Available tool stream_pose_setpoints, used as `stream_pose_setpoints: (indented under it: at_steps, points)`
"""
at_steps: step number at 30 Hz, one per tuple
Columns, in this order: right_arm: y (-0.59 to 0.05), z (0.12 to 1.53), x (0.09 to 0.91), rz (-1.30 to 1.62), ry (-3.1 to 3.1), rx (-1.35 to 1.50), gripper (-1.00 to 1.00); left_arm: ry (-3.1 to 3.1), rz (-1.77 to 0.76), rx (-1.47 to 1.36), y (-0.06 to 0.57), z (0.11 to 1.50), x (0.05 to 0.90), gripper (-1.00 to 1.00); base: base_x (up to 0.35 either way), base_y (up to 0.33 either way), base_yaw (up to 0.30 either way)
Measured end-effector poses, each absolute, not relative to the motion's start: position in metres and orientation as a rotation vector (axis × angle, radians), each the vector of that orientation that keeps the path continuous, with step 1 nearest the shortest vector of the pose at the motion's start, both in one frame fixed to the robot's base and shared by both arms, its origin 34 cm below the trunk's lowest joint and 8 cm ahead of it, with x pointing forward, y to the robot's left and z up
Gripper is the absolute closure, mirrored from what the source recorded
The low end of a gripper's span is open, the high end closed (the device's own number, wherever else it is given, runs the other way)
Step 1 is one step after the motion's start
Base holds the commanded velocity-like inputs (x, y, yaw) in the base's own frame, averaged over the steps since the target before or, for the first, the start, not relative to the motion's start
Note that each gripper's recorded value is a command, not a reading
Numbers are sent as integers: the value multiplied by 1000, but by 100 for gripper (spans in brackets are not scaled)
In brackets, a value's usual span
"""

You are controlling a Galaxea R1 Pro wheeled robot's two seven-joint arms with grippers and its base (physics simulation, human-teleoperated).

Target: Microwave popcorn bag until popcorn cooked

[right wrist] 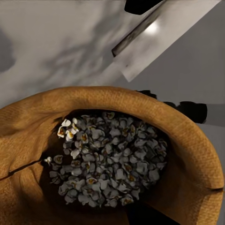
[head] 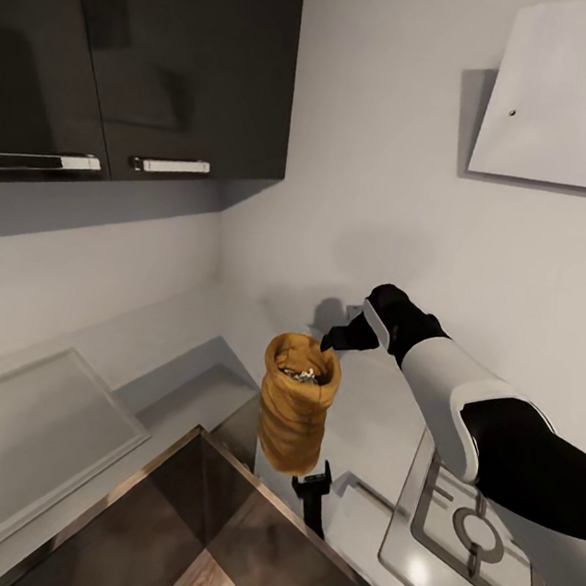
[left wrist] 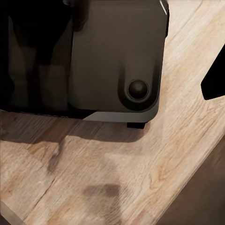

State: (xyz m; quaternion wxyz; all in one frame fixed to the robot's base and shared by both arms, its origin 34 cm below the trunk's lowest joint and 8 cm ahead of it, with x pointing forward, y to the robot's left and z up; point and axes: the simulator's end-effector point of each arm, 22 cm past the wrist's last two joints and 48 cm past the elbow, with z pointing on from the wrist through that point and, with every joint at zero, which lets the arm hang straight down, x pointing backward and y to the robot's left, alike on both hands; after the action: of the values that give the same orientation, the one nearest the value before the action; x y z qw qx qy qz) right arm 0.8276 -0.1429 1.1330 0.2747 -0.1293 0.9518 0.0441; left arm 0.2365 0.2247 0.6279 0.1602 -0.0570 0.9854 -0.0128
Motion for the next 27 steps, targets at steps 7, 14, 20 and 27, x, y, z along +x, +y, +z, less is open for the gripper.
stream_pose_setpoints:
  at_steps: [7,14,20,27]
  points:
    - [-143,1124,828,122,2572,-348,-100,2826,-36,-164,225,627,232,-100,0,0,0]
    - [-141,1108,826,127,2593,-351,-100,2836,-35,-164,225,625,228,-100,0,0,0]
    - [-141,1102,824,129,2602,-352,-100,2838,-35,-163,225,625,228,-100,0,0,0]
    - [-141,1094,820,133,2612,-353,-100,2838,-35,-164,225,625,228,-100,0,0,0]
